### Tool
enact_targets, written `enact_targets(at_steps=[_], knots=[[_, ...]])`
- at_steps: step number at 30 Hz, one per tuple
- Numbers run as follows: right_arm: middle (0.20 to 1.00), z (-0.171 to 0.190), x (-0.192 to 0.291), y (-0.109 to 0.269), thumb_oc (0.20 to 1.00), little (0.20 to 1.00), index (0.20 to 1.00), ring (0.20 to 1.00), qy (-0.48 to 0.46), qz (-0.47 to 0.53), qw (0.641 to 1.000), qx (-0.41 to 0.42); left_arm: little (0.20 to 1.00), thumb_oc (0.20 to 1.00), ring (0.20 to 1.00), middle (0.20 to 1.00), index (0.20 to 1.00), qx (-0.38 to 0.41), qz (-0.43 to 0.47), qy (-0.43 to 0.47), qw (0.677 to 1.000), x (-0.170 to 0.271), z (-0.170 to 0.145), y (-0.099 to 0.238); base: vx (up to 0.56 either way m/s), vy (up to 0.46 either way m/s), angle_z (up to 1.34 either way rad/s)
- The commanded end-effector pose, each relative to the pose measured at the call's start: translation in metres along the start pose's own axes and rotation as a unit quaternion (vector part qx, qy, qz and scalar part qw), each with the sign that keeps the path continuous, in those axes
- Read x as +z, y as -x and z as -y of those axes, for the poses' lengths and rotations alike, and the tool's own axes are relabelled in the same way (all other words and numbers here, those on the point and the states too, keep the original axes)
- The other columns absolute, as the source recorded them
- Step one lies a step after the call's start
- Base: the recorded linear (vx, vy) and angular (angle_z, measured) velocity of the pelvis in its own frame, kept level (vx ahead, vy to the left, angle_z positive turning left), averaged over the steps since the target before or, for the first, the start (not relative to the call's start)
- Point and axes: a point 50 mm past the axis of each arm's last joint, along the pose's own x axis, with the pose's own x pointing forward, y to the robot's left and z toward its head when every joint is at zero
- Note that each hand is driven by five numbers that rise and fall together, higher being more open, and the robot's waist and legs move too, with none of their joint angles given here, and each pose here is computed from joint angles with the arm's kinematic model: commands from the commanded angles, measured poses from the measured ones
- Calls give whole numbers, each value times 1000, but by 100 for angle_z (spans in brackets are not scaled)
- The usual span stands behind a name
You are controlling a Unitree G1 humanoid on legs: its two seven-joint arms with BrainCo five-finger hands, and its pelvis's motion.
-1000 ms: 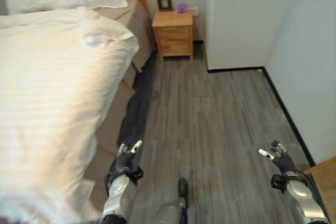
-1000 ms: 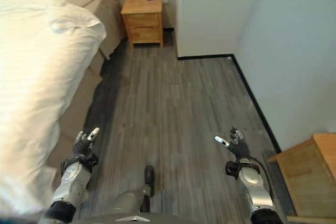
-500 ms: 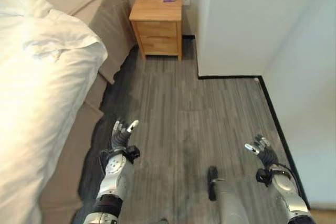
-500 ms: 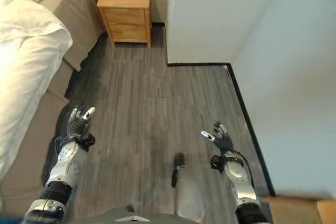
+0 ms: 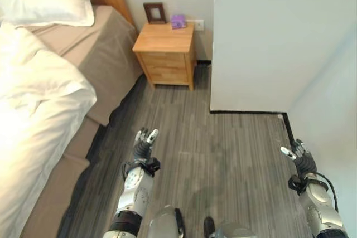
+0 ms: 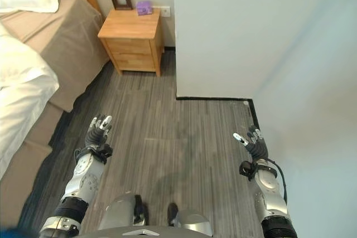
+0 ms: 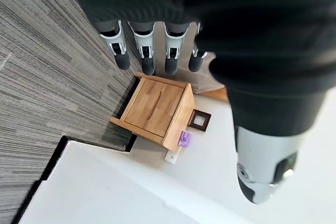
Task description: Making the bed.
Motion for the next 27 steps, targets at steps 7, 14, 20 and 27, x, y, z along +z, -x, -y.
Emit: enact_targets(at_steps=[7,14,20,27], knots=[[1000,5,7,15,1000,1000,1000,1000,43,33,998,37,1000,1000,1000,1000,1000,9,27,-32,999,10,-23,5,376,95,-18],[1000,-8,8,12,1000,1000,1000,1000,33,39,997,54,1000,1000,1000,1000,1000,10,47,-66,997,24,-25,0,198,173,9],[1000,8,1,20,1000,1000,1000,1000,27,26,999,27,1000,1000,1000,1000,1000,-21,44,-83,995,25,-13,-6,259,26,131],[1000,16,1,24,1000,1000,1000,1000,24,29,999,23,1000,1000,1000,1000,1000,-37,10,-107,994,7,-11,-3,172,-76,144]])
